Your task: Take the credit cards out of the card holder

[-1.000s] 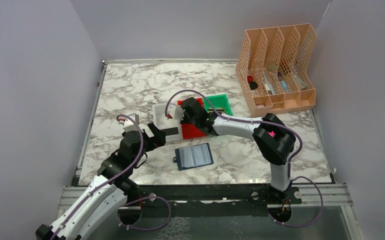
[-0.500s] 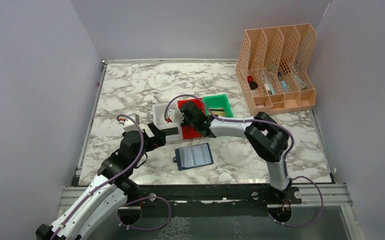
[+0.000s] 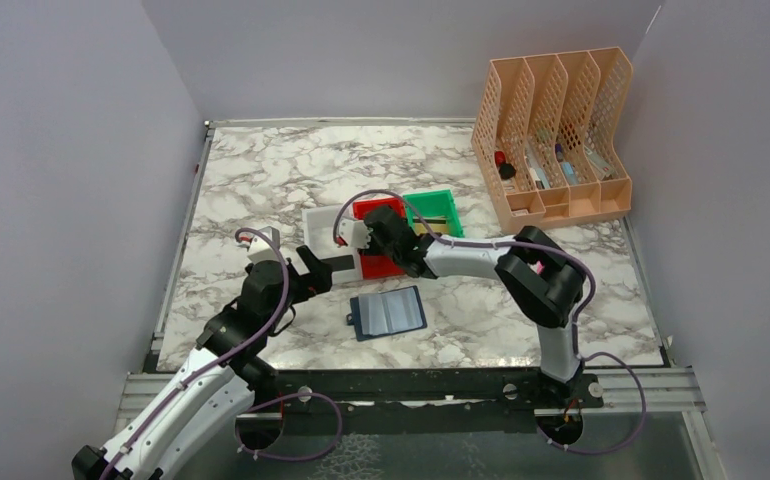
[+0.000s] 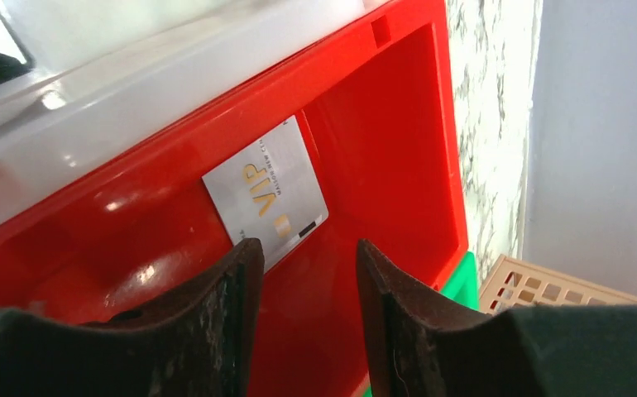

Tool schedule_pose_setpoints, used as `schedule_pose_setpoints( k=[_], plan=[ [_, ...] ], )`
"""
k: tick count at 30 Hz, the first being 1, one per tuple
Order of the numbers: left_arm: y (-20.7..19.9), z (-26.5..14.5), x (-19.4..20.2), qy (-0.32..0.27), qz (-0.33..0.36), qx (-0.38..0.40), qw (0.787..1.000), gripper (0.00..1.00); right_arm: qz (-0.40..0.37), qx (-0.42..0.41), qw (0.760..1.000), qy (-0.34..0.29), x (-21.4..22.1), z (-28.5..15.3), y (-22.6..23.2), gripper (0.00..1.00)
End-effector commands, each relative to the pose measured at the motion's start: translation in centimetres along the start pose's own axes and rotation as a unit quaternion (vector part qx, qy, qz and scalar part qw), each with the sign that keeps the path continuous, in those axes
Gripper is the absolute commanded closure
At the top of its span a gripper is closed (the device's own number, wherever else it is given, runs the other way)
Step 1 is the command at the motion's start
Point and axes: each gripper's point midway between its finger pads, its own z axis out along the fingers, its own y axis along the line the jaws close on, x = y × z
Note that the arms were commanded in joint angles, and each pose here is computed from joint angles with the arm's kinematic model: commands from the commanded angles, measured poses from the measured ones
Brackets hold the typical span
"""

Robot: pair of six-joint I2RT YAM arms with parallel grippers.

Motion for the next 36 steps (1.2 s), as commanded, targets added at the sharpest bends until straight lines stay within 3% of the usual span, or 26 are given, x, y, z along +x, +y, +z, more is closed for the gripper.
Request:
schedule_pose_setpoints(
  k=[1,5,9,12,15,19,24,28,36],
  plan=[
    [0.1,0.1,0.0,-0.001,-0.004,-0.001,1.0,0.01,0.068,-0.003,0.995,-0.073,-3.4,-3.2,-1.8,0.45],
    [-0.2,0.0,-0.1,0.001,-0.005,0.003,1.0,0.01,0.147,-0.009,0.981,-0.125,-5.5,-6.1,-3.3,0.3],
    [-0.6,0.0,0.0,0.01,-0.004,0.01,1.0,0.01,0.221,0.023,0.967,-0.121,-4.6,-8.4,-4.7,0.23],
    [-1.4,-0.1,0.0,0.018,0.001,0.026,1.0,0.01,0.339,0.074,0.933,-0.099,-2.3,-10.4,-5.7,0.02],
    [-2.6,-0.2,0.1,0.027,0.013,0.055,0.998,0.01,0.481,0.044,0.873,-0.069,-0.4,-12.1,-3.0,0.0],
    [-5.5,-0.4,0.3,0.051,0.026,0.122,0.991,0.01,0.546,-0.104,0.83,-0.042,0.0,-14.2,4.3,0.0],
    [-8.9,0.2,2.1,0.119,0.054,0.199,0.971,0.06,0.629,-0.188,0.753,-0.04,0.5,-17.0,9.1,0.12],
    [-10.5,0.6,3.9,0.165,0.071,0.229,0.957,0.16,0.685,-0.201,0.7,-0.021,1.5,-18.0,11.0,0.26],
    [-11.6,0.7,8.9,0.224,0.124,0.222,0.941,0.32,0.688,-0.234,0.687,-0.003,1.4,-17.8,13.0,0.49]
  ],
)
